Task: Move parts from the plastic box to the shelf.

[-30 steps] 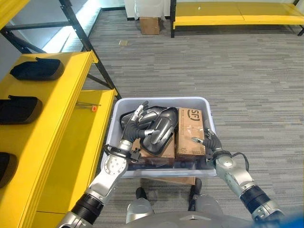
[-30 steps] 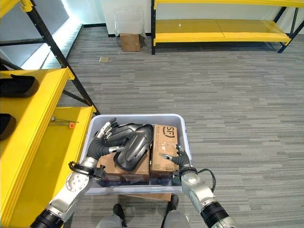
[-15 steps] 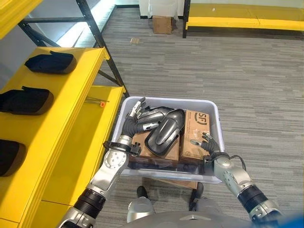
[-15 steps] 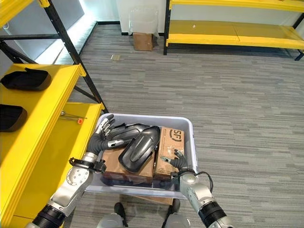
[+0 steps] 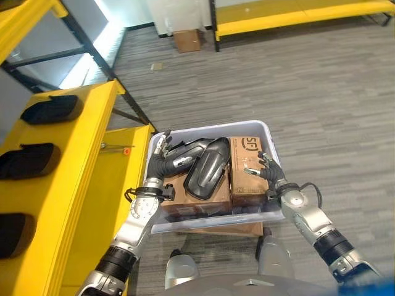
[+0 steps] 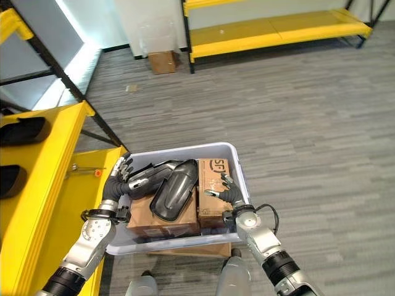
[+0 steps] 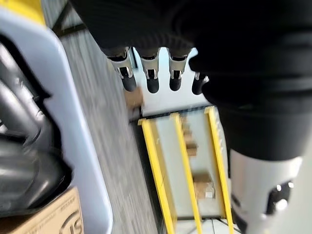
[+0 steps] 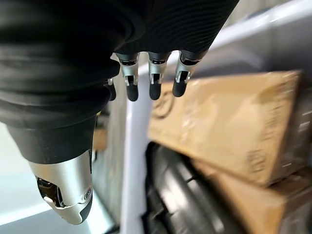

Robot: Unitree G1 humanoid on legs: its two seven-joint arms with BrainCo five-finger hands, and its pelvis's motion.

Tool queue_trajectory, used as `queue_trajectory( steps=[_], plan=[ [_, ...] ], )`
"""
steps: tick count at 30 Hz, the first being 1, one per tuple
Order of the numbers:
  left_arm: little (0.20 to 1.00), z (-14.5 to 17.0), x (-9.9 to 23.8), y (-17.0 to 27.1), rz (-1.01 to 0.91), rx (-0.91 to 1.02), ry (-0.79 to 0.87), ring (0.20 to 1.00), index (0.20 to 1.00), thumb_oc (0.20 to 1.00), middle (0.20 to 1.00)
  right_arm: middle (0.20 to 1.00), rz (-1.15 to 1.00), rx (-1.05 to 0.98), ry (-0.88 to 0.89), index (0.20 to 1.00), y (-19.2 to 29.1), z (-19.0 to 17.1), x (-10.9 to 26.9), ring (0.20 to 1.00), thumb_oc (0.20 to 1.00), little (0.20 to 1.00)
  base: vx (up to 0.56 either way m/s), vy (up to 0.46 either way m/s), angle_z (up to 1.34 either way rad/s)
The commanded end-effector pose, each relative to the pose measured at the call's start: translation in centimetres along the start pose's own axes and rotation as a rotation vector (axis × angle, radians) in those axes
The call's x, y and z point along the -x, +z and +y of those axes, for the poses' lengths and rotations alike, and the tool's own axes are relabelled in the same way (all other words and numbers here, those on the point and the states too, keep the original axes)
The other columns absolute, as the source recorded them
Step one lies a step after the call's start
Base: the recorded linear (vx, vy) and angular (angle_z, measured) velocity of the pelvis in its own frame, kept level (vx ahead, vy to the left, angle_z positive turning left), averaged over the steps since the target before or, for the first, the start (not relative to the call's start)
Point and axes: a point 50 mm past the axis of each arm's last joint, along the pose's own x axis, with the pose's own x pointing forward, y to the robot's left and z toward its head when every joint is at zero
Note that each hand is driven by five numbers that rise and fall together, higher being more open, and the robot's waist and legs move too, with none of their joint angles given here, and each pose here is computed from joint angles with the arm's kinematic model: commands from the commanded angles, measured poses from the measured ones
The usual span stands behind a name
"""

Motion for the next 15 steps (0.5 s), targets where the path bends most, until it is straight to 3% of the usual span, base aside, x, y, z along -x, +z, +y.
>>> queue_trajectory(
  steps=[1,8,15],
  plan=[
    [1.000,0.6,-0.4,2.3,-0.106,-0.007,-0.023,1.000,1.000,1.000,1.000,1.000,-0.090,-0.117,0.030,1.000,2.0,1.9,0.2,1.000,1.000,1.000,-0.01,0.124,-0.01],
    [1.000,0.1,0.7,2.5,-0.105,-0.093,-0.059,1.000,1.000,1.000,1.000,1.000,-0.062,-0.183,0.017,1.000,1.0,1.3,0.9,1.000,1.000,1.000,-0.05,0.106,-0.38],
    [1.000,1.1,0.9,2.1,-0.103,-0.037,0.002,1.000,1.000,1.000,1.000,1.000,-0.110,-0.178,0.057,1.000,2.4,1.7,0.2,1.000,1.000,1.000,-0.06,0.036,-0.09]
  ],
)
